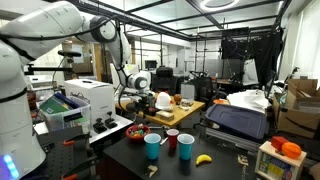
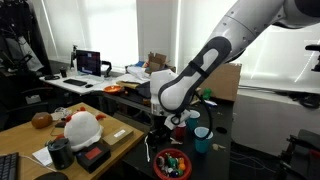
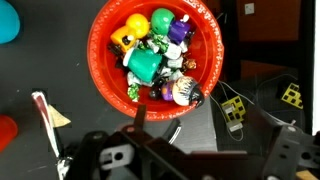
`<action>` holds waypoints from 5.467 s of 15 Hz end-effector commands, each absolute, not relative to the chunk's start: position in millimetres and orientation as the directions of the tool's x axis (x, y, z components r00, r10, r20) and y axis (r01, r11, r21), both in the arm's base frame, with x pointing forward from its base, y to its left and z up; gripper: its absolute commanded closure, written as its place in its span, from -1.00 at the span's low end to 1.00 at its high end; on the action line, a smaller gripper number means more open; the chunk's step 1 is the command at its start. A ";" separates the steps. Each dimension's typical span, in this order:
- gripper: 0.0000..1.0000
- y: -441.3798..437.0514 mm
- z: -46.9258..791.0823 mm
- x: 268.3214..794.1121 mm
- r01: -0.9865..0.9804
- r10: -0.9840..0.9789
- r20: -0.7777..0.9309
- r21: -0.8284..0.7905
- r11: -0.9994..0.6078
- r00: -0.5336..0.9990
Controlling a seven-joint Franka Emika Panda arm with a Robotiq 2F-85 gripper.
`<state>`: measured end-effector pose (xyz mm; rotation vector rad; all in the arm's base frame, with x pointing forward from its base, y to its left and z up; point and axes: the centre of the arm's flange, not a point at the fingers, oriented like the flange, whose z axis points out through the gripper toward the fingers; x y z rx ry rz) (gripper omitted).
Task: Pick up the white, orange , white-brown and green objects from the bowl and put them in the cup near the banana plush toy
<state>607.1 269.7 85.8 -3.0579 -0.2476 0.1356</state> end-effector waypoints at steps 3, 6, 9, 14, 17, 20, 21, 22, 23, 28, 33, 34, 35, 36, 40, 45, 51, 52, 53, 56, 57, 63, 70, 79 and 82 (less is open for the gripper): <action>-1.00 278.6 66.0 622.2 0.155 0.169 -0.146 -0.103 -0.983 0.975; -1.00 281.6 53.1 624.3 0.146 0.161 -0.170 -0.097 -0.985 0.972; -1.00 285.8 43.1 626.1 0.144 0.160 -0.190 -0.097 -0.985 0.969; -1.00 290.8 32.8 628.3 0.140 0.160 -0.220 -0.103 -0.985 0.962; -1.00 293.7 28.1 629.0 0.140 0.160 -0.232 -0.099 -0.985 0.959; -1.00 294.0 25.2 630.2 0.138 0.155 -0.248 -0.086 -0.987 0.956; -1.00 294.0 24.1 630.7 0.137 0.154 -0.253 -0.083 -0.987 0.955; -1.00 293.8 23.1 631.2 0.137 0.153 -0.260 -0.079 -0.987 0.954; -1.00 293.6 22.5 631.7 0.137 0.153 -0.265 -0.077 -0.988 0.952; -1.00 293.1 17.4 634.1 0.134 0.149 -0.297 -0.069 -0.989 0.943; -1.00 293.1 11.1 636.8 0.133 0.146 -0.312 -0.062 -0.989 0.939; -1.00 293.0 10.1 637.5 0.134 0.146 -0.310 -0.062 -0.989 0.939; -1.00 293.0 9.2 638.4 0.133 0.146 -0.309 -0.062 -0.989 0.940; -1.00 293.1 8.3 639.1 0.134 0.147 -0.307 -0.064 -0.989 0.940; -0.17 293.3 6.6 641.1 0.139 0.153 -0.298 -0.066 -0.988 0.942; 0.59 291.4 7.5 643.5 0.133 0.147 -0.298 -0.064 -0.989 0.943; 0.65 282.7 21.8 640.5 0.104 0.105 -0.311 -0.019 -0.994 0.944; 0.65 280.1 25.3 638.6 0.094 0.095 -0.313 -0.017 -0.995 0.945; 0.65 277.3 29.3 636.0 0.092 0.093 -0.314 -0.020 -0.996 0.945; 0.65 272.3 46.7 629.1 0.080 0.090 -0.306 -0.046 -0.996 0.948; 0.65 270.8 55.9 627.4 0.078 0.090 -0.299 -0.050 -0.996 0.950; 0.65 261.0 110.7 621.1 0.069 0.082 -0.259 -0.061 -0.996 0.962; 0.65 222.1 151.2 621.4 -0.052 -0.053 -0.214 0.008 -0.999 0.975; 0.65 111.7 172.1 647.7 -0.367 -0.381 -0.109 0.130 -0.921 0.918; 0.65 79.5 170.2 651.6 -0.461 -0.477 -0.099 0.153 -0.874 0.873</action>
